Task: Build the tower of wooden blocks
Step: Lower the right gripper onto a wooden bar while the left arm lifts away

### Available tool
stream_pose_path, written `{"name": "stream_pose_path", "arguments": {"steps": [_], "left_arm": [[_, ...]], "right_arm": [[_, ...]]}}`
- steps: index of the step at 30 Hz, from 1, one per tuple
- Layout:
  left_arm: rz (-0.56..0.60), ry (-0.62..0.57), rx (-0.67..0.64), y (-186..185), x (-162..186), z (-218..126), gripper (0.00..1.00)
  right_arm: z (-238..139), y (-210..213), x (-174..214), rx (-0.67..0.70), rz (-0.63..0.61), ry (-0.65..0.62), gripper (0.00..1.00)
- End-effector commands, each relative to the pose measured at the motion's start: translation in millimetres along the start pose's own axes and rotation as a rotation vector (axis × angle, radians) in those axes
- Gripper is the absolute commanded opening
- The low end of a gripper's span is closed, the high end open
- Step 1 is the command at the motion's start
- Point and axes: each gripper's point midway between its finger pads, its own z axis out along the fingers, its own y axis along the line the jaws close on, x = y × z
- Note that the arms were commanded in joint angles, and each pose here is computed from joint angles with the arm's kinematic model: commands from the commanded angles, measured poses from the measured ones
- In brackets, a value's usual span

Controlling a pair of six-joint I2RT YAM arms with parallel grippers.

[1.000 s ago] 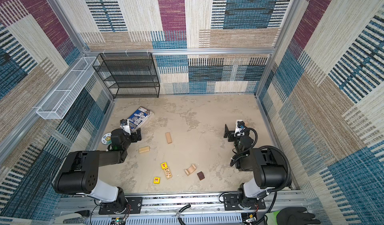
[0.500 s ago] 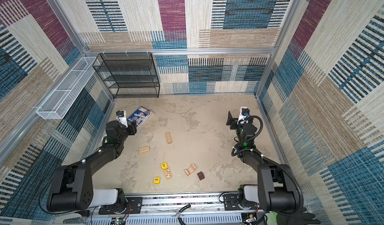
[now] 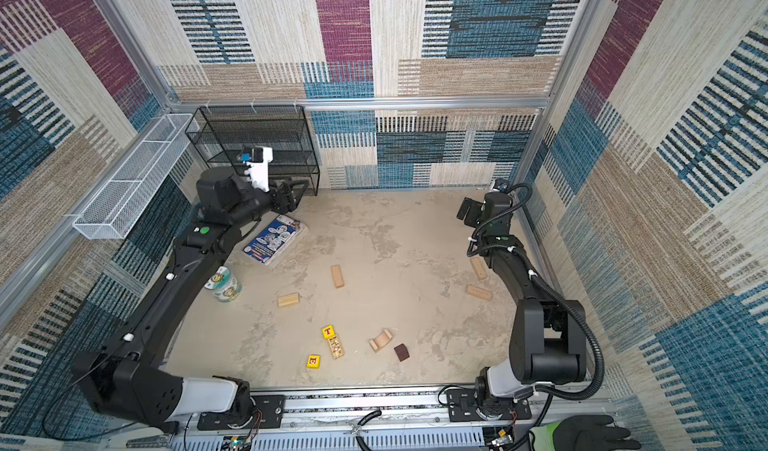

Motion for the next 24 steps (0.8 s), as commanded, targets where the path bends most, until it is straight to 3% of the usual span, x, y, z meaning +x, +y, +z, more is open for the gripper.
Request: {"name": "stream_pose_path", "arguments": {"steps": [1, 7, 10, 15, 22, 24], "left_arm": [[0.076, 0.303, 0.104, -40.6, 58.6, 7.2, 0.69], [0.022, 0.492, -0.098, -8.0, 119.1, 17.5, 0.74], [0.006, 0.542, -0.15, -3.0, 121.2, 11.0, 0.73], [0.022, 0.472, -0.227, 3.6, 101.0, -4.9, 0.63], [0.098, 0.344, -0.115, -21.7, 83.3, -24.1, 0.63], [0.119, 0.336, -0.1, -25.0, 84.8, -28.0, 0.72]], "right_arm": [[0.8, -4.9, 27.8, 0.016, 0.07, 0.123, 1.0], [6.1, 4.7, 55.9, -0.068, 0.094, 0.226, 0.96], [2.9, 7.8, 76.2, -0.123, 0.099, 0.276, 0.93], [3.1, -6.0, 107.3, -0.091, 0.063, 0.329, 0.86], [12.0, -21.3, 142.6, -0.06, 0.052, 0.414, 0.68], [14.6, -26.0, 147.5, -0.037, 0.046, 0.433, 0.66]]}}
